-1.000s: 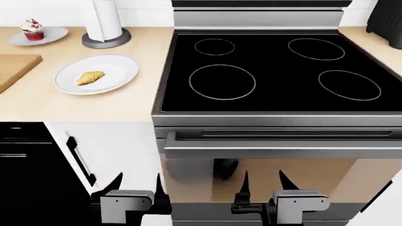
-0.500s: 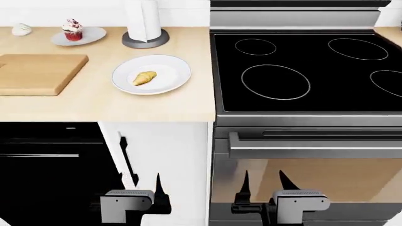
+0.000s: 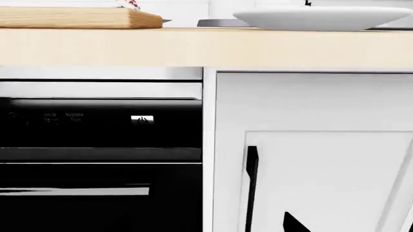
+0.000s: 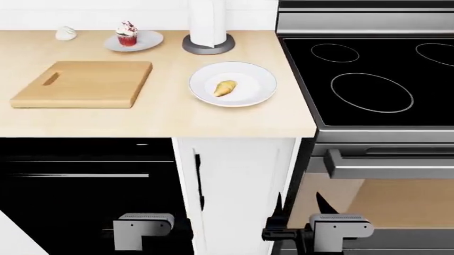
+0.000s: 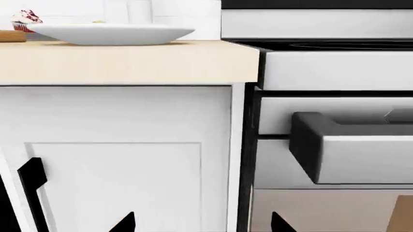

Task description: From the different types of pastries on the counter, select a croissant and place it on the cutting board. Then retrieve a jar of jam from the cabinet and place it alongside the croissant on the cutting board.

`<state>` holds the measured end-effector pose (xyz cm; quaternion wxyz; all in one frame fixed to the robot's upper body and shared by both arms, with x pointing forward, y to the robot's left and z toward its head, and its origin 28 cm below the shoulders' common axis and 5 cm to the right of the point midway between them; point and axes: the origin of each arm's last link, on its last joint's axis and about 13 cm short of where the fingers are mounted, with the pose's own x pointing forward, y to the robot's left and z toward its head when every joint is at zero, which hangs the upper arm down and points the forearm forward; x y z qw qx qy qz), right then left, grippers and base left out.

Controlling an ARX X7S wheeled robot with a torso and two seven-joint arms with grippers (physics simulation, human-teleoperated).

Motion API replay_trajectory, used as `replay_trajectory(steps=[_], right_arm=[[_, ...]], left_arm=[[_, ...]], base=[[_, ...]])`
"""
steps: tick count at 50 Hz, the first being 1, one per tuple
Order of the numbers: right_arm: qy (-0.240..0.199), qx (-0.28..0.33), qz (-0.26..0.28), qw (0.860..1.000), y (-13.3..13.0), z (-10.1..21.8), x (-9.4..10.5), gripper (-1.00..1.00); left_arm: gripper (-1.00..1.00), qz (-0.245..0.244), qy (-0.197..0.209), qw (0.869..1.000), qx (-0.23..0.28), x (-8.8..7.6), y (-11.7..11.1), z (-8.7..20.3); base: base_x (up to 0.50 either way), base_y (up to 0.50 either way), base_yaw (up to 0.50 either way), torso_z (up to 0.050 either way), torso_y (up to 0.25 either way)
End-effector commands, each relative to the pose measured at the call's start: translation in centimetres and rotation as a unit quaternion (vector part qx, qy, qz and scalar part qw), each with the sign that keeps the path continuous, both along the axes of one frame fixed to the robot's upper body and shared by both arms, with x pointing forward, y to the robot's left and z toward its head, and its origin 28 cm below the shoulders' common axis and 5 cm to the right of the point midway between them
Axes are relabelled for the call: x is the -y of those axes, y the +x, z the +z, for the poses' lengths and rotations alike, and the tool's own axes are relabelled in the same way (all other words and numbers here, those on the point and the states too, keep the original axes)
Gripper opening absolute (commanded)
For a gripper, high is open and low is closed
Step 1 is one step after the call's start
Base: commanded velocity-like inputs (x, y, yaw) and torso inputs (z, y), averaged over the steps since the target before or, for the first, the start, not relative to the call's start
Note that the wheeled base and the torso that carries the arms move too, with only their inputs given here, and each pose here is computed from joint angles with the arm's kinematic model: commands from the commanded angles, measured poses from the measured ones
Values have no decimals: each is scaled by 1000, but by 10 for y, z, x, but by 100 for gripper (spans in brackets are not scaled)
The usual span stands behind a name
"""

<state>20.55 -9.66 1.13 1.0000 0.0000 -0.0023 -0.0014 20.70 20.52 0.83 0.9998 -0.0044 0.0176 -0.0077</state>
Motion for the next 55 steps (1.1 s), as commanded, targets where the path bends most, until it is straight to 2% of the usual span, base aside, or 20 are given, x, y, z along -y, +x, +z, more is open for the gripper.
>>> replay_trajectory(steps=[1, 32, 39, 45, 46, 49, 51, 55], right_arm=[[1, -1, -1, 1000, -1, 0, 1, 100], [9, 2, -2, 1000, -1, 0, 1, 100], [4, -1, -1, 1000, -1, 0, 1, 100], [5, 1, -1, 1000, 0, 4, 3, 100], [7, -1, 3, 1000, 1, 6, 4, 100], [24, -17, 24, 999, 3, 27, 10, 100], [32, -27, 40, 998, 6, 50, 15, 100], [21, -44, 71, 996, 8, 90, 25, 100]], left_arm=[[100, 1, 0, 1000, -1, 0, 0, 0], [100, -1, 2, 1000, 3, 0, 0, 0], [100, 8, 7, 1000, 4, 0, 0, 0], [100, -13, 18, 999, 24, 1, 0, 1], [100, -16, 19, 1000, 19, 1, 1, 2], [100, -67, 31, 997, 15, -3, 6, 18], [100, -89, 47, 995, 27, -8, 16, 38], [100, -125, 72, 989, 38, -19, 35, 79]], base=[[0, 500, 0, 0, 0], [0, 500, 0, 0, 0], [0, 0, 0, 0, 0], [0, 0, 0, 0, 0], [0, 0, 0, 0, 0], [0, 0, 0, 0, 0], [0, 0, 0, 0, 0], [0, 0, 0, 0, 0]])
